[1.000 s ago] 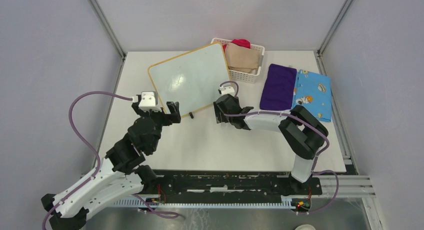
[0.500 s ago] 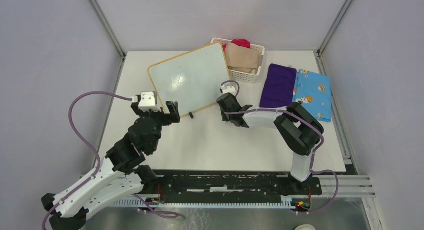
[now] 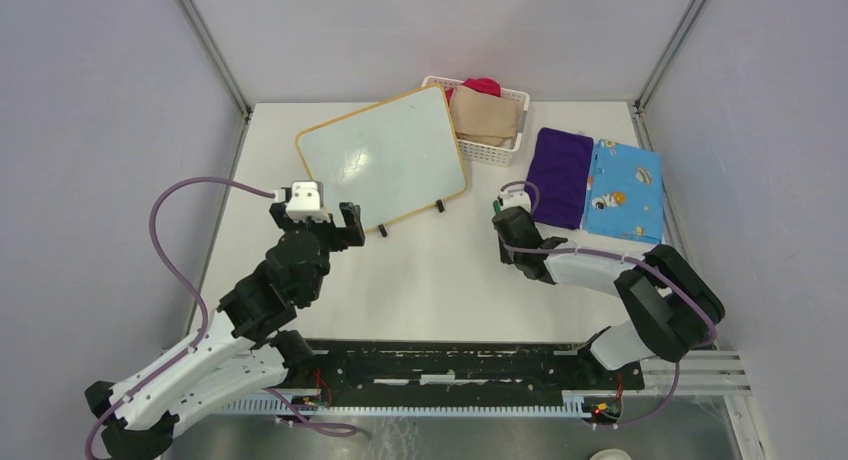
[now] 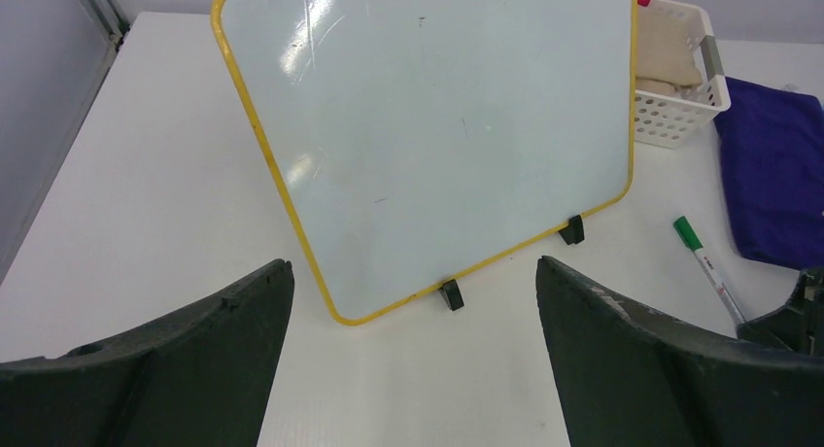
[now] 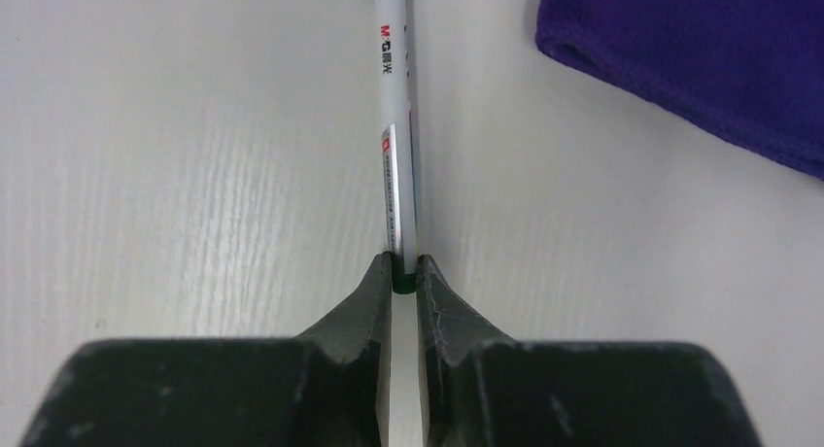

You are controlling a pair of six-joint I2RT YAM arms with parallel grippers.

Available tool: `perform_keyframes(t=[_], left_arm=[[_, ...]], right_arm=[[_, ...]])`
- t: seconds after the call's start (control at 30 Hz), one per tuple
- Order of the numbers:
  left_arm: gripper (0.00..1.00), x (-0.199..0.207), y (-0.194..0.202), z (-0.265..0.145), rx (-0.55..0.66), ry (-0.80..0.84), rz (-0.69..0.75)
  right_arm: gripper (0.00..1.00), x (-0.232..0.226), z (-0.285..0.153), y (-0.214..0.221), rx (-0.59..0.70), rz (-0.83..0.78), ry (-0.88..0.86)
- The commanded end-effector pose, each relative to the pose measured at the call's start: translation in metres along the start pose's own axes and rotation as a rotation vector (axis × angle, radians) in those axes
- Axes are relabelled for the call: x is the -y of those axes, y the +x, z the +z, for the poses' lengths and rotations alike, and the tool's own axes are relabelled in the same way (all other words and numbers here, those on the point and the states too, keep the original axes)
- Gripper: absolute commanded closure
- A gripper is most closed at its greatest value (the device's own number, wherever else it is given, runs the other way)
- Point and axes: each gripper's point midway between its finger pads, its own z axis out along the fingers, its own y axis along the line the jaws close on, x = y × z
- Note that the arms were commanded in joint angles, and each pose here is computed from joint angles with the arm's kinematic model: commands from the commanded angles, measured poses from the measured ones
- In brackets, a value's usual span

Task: Write a sentence on the whiteboard
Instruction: Move the whiteboard marker to the center of the board.

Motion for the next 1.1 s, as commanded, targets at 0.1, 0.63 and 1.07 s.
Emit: perform_keyframes(t=[0.1, 0.63, 1.07], left_arm=[[0.02, 0.004, -0.01, 0.0, 0.015, 0.022, 0.009], [0.01, 0.006, -0.009, -0.001, 0.012, 0.039, 0.01], [0.01, -0.003, -0.009, -0.002, 0.018, -0.004, 0.015]], right_arm=[[0.89, 0.027, -0.016, 0.036, -0.087, -0.072, 0.03], [0.4, -0.039, -0.056, -0.041, 0.166, -0.086, -0.261], [0.41, -0.104, -0.024, -0.093, 0.414, -0.024, -0.361]])
